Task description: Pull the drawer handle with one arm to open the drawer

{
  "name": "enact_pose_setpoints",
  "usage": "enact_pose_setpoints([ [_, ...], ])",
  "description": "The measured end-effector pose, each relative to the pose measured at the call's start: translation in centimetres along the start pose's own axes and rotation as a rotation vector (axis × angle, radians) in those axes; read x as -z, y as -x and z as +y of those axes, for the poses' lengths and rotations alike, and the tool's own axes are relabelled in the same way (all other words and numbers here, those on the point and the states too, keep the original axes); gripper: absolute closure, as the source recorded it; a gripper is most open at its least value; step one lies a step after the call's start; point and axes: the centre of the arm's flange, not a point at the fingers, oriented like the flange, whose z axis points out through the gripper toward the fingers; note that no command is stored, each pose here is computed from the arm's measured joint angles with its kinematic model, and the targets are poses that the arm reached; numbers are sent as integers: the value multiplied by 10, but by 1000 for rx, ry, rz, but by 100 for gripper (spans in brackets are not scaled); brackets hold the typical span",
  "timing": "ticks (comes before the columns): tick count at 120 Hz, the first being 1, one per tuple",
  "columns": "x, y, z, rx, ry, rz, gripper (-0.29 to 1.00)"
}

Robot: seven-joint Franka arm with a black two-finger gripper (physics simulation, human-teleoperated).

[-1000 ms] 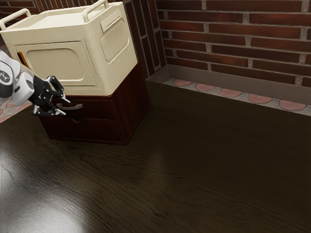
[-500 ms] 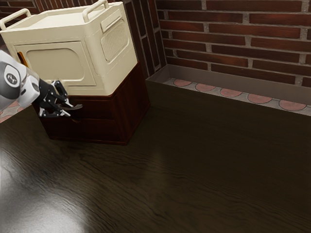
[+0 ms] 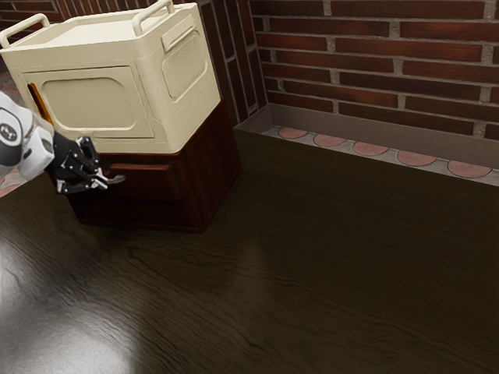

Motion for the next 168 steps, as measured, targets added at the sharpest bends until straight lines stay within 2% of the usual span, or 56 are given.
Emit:
enact_pose_setpoints([
  [70,40,8,79,22,-1,3,78],
  [97,47,0,103,-19,8,-25,77],
  [168,69,-21,131,-101,-16,-57,78],
])
